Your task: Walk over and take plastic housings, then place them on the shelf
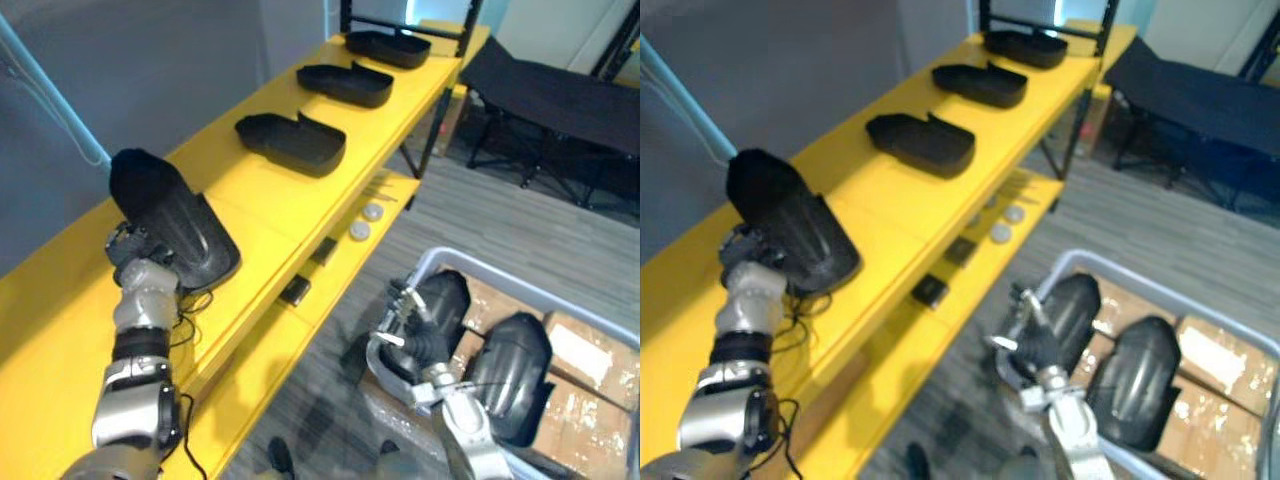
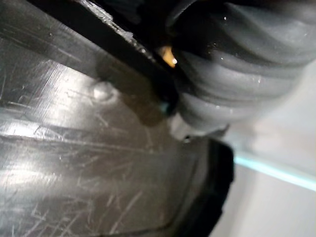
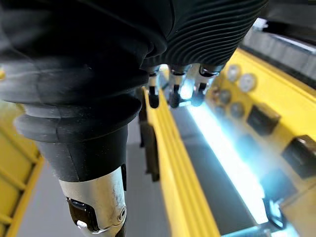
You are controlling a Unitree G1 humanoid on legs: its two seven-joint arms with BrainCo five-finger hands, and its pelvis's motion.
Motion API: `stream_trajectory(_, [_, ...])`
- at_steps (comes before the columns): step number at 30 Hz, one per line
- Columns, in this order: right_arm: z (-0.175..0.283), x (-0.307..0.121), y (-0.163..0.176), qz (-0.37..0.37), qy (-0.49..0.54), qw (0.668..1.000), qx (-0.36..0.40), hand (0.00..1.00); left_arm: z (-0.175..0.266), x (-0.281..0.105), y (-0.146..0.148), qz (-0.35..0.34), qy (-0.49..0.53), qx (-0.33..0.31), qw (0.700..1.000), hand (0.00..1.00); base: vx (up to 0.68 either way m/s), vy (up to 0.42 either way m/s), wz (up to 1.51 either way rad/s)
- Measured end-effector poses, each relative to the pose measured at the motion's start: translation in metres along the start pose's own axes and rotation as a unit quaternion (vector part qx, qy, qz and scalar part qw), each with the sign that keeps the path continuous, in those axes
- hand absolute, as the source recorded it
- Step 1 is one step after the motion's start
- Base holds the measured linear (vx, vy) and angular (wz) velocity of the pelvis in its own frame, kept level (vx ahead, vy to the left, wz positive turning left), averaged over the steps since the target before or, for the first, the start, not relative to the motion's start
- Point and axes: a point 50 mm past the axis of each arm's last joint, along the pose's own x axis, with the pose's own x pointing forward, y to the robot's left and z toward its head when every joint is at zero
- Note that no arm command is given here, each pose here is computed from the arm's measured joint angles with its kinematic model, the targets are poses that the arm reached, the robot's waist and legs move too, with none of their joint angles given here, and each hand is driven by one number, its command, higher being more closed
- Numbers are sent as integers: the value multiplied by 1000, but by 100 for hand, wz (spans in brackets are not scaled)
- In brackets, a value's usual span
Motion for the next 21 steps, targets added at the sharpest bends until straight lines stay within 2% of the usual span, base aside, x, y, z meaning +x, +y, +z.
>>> stream_trajectory(5, [-2, -3, 0, 6, 7, 1000, -4, 0, 1, 6, 10, 55, 12, -15, 998, 100, -6, 4, -3])
stream_trajectory(11, [-5, -6, 6, 20, 16, 1000, -6, 0, 2, 8, 15, 68, 19, -28, 997, 100, 0, 0, 0])
stream_trajectory(12, [-5, -6, 6, 19, 17, 1000, -6, 0, 2, 8, 15, 68, 20, -28, 997, 0, -12, -10, 5])
stream_trajectory(18, [-4, -5, 8, 16, 14, 1000, 2, 0, 10, 11, 17, 64, 9, -24, 998, 0, -2, -4, 3])
stream_trajectory(21, [-4, -5, 8, 11, 15, 1000, 3, 0, 13, 14, 20, 63, 4, 0, 998, 0, 0, 0, 0])
